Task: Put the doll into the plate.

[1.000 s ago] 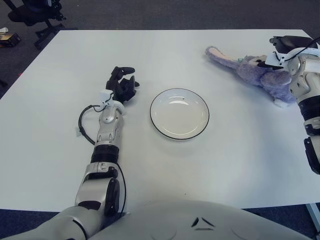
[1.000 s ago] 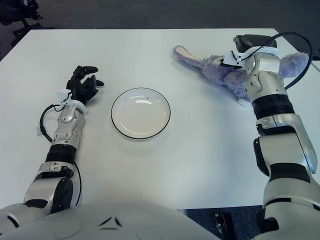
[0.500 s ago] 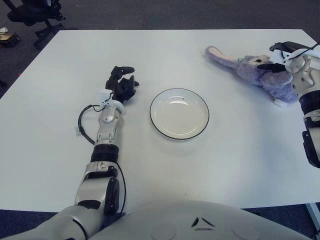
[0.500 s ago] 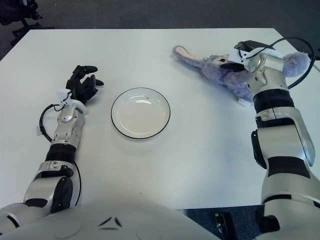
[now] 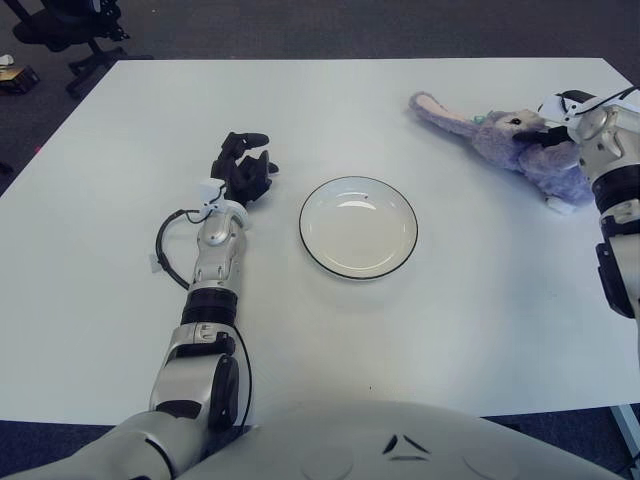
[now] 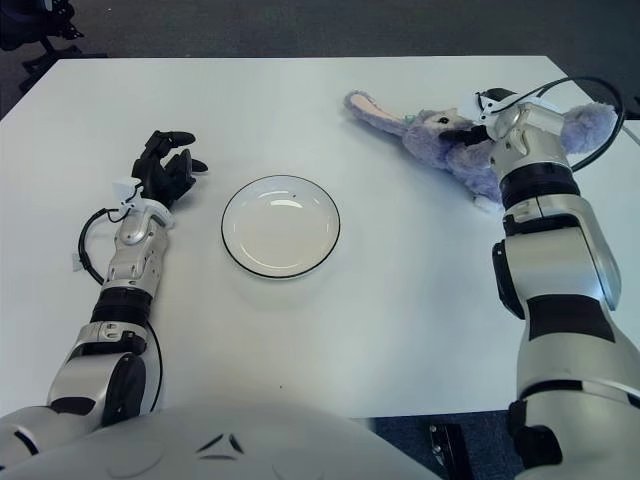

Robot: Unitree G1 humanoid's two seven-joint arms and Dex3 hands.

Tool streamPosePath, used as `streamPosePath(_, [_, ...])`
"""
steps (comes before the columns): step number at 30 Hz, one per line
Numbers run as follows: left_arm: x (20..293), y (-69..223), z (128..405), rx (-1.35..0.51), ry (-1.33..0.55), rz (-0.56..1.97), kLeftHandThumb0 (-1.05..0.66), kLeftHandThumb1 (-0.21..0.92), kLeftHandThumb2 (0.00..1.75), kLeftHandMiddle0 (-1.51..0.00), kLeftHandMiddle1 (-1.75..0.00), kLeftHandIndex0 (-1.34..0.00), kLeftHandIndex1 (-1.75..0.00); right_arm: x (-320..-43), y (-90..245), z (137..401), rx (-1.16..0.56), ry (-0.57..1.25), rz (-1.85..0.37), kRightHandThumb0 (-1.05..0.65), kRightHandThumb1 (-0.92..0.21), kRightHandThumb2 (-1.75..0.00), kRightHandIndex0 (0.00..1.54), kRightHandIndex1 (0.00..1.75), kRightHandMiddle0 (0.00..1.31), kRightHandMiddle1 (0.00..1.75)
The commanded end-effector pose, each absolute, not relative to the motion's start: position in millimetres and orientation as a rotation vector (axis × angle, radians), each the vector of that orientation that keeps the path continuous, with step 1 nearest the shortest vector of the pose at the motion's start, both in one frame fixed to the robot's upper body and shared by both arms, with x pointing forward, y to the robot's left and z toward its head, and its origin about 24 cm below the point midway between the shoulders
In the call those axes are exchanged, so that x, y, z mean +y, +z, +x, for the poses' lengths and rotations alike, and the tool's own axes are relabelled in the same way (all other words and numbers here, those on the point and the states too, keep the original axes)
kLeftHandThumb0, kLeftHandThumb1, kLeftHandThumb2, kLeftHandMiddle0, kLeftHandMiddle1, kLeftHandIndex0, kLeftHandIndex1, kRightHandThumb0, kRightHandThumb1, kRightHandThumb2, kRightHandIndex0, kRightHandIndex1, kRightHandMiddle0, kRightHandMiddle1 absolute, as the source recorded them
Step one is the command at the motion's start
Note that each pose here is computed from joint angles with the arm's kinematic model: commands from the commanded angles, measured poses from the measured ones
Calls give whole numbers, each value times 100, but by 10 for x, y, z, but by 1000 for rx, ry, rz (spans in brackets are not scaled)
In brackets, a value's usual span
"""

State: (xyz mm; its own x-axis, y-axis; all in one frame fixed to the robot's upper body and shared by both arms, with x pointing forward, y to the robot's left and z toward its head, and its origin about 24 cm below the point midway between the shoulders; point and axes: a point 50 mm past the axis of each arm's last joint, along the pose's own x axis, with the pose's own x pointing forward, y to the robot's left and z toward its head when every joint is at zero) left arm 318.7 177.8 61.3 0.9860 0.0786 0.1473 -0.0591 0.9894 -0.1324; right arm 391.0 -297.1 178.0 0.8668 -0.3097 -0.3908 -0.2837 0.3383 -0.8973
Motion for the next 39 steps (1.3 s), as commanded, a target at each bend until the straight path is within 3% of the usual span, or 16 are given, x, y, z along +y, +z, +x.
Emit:
streamPosePath(1, [1798, 450, 3122, -78, 88, -137, -1, 68, 68, -58, -153, -40, -138, -2963, 1836, 3924, 551, -17, -1226, -103, -92, -34, 21, 0, 24, 0])
streamPosePath(34, [1787, 467, 3105, -73, 95, -136, -1, 68, 68, -57, -153, -39, -139, -2922, 1896, 3903, 648, 156, -1197, -101, -92, -32, 19, 0, 25, 0])
streamPosePath(39, [1785, 467, 3106, -70, 95, -135, -1, 68, 68, -57, -153, -39, -139, -2909, 1912, 3887, 652, 220, -1201, -98, -92, -31, 24, 2, 27, 1])
